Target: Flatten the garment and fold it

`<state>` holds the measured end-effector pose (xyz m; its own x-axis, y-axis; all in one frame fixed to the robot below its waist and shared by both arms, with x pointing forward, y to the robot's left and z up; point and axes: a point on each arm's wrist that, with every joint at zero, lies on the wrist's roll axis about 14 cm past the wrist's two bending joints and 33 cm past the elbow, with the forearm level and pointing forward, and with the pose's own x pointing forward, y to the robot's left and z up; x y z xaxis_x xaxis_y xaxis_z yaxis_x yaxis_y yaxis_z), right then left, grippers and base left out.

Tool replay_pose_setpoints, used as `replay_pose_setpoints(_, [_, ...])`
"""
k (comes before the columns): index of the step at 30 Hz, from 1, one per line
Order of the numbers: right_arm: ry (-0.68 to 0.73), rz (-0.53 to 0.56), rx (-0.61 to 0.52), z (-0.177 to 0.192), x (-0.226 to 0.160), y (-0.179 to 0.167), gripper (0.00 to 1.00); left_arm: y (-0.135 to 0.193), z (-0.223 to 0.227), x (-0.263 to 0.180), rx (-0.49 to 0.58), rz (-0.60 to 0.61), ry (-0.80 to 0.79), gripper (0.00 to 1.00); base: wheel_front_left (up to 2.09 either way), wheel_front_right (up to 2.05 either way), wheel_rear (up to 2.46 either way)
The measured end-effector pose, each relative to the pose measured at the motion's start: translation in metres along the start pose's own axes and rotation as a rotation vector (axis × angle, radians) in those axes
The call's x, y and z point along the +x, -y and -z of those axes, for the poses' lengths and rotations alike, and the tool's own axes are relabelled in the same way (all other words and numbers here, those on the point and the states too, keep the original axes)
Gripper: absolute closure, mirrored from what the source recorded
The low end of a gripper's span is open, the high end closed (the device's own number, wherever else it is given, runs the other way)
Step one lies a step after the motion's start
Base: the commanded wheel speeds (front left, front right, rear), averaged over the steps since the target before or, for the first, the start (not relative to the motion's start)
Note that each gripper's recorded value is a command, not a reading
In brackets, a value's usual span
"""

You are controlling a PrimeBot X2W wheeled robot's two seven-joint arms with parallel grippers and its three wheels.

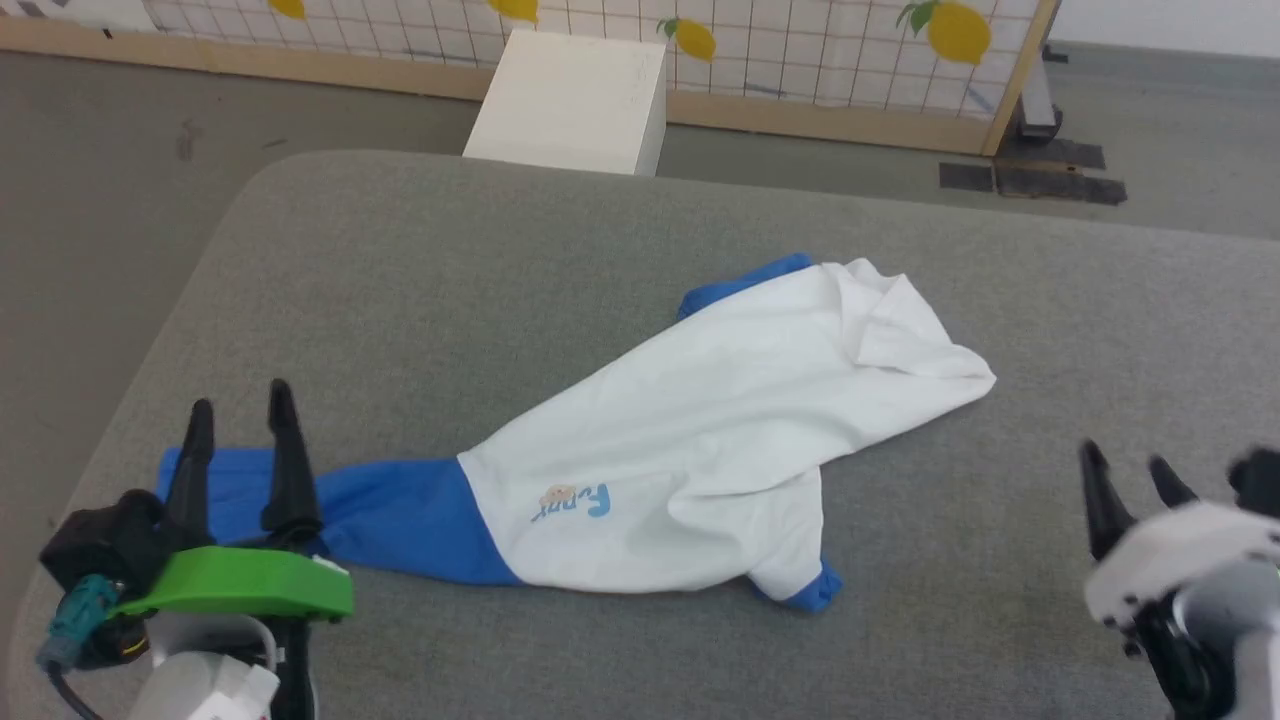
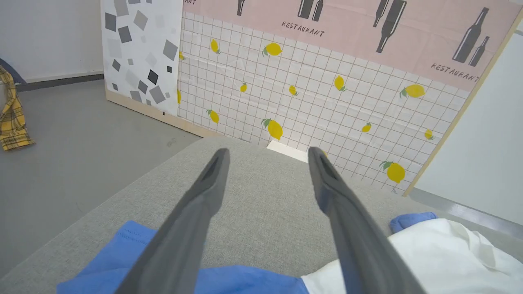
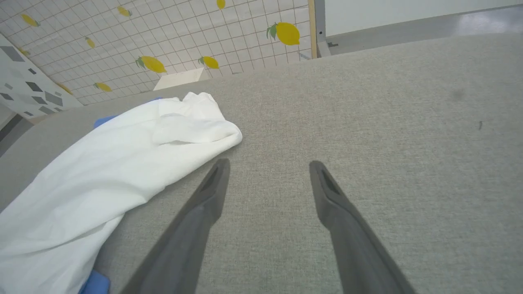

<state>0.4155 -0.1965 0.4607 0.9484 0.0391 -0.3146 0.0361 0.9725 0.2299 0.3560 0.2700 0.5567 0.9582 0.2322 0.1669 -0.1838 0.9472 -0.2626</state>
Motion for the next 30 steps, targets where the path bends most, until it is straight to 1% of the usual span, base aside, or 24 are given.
replay_pose_setpoints(2, [-0.040, -0.036, -0.043, -0.002, 0.012, -0.016, 0.00, 0.007, 0.000, 0.001, 0.021, 0.023, 0.013, 0.00, 0.00, 0.00, 0.00])
replay_pose_setpoints(7, [-0.188, -0.103, -0.185, -0.008, 0.049, -0.057, 0.00, 0.013, 0.018, 0.002, 0.025, 0.031, -0.019, 0.00, 0.00, 0.00, 0.00])
replay_pose_setpoints(8, [-0.226, -0.109, -0.228, -0.008, 0.057, -0.062, 0.00, 0.014, 0.022, 0.002, 0.017, 0.029, -0.025, 0.00, 0.00, 0.00, 0.00])
replay_pose_setpoints(12, [-0.347, -0.094, -0.369, -0.006, 0.087, -0.063, 0.00, 0.015, 0.034, 0.008, 0.015, 0.028, -0.048, 0.00, 0.00, 0.00, 0.00])
replay_pose_setpoints(16, [-0.472, -0.067, -0.483, 0.012, 0.108, -0.054, 0.00, 0.014, 0.041, 0.016, 0.020, 0.031, -0.058, 0.00, 0.00, 0.00, 0.00])
replay_pose_setpoints(21, [-0.625, -0.094, -0.543, 0.058, 0.116, -0.057, 0.00, 0.003, 0.053, 0.017, 0.031, 0.001, -0.090, 0.00, 0.00, 0.00, 0.00])
replay_pose_setpoints(24, [-0.623, -0.110, -0.551, 0.061, 0.124, -0.062, 0.00, -0.004, 0.060, 0.015, 0.045, -0.019, -0.111, 0.00, 0.00, 0.00, 0.00])
replay_pose_setpoints(26, [-0.623, -0.117, -0.535, 0.064, 0.127, -0.064, 0.00, -0.006, 0.064, 0.013, 0.042, -0.023, -0.123, 0.00, 0.00, 0.00, 0.00])
replay_pose_setpoints(27, [-0.620, -0.119, -0.532, 0.064, 0.127, -0.064, 0.74, -0.006, 0.065, 0.013, 0.041, -0.024, -0.126, 0.00, 0.00, 0.00, 0.00])
replay_pose_setpoints(28, [-0.603, -0.123, -0.526, 0.061, 0.128, -0.065, 1.00, -0.006, 0.066, 0.013, 0.041, -0.022, -0.128, 0.00, 0.00, 0.00, 0.00])
replay_pose_setpoints(30, [-0.581, -0.130, -0.503, 0.057, 0.128, -0.066, 1.00, -0.004, 0.068, 0.013, 0.034, -0.018, -0.134, 0.00, 0.00, 0.00, 0.00])
